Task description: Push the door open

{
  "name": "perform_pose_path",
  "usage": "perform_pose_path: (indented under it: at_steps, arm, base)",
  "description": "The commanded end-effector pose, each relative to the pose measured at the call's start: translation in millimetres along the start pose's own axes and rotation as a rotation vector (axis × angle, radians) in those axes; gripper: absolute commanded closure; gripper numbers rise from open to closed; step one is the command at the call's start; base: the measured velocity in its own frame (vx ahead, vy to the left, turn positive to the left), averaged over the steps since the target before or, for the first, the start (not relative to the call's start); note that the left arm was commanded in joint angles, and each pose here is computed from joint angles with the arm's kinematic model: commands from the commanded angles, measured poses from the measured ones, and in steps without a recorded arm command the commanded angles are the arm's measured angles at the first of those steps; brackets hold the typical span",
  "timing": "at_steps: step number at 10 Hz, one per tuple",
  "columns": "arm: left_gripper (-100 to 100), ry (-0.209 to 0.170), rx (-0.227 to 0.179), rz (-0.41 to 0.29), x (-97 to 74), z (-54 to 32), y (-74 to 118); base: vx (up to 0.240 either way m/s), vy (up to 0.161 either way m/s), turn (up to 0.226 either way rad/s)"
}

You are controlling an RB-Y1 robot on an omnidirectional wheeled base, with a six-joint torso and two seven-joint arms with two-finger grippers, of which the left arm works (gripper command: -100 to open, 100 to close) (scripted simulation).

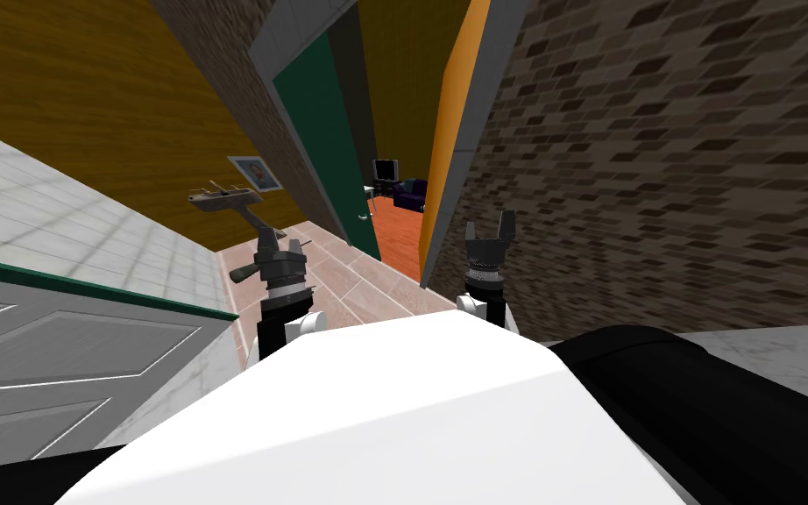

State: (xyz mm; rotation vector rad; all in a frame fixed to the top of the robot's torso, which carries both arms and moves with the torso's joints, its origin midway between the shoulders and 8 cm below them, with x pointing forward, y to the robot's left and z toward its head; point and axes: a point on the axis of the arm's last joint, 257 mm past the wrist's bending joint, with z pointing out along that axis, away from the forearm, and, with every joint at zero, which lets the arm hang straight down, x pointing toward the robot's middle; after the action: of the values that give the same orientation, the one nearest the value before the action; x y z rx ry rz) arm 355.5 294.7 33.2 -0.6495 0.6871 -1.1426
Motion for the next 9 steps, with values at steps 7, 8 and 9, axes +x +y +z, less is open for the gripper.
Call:
perform_pose_path:
  at_steps: [7, 8, 9]
  arm:
    - [-100, 0.051, -0.044, -0.014, 16.5, -4.7, 43.1]
    - [-100, 0.061, -0.053, -0.017, 19.6, -6.0, 51.6]
    - [-100, 0.066, -0.057, -0.018, 21.3, -6.7, 56.3]
  base:
    - [0.097, 0.056, -0.055]
    - [0.103, 0.041, -0.06]
    - [0.099, 0.057, -0.052]
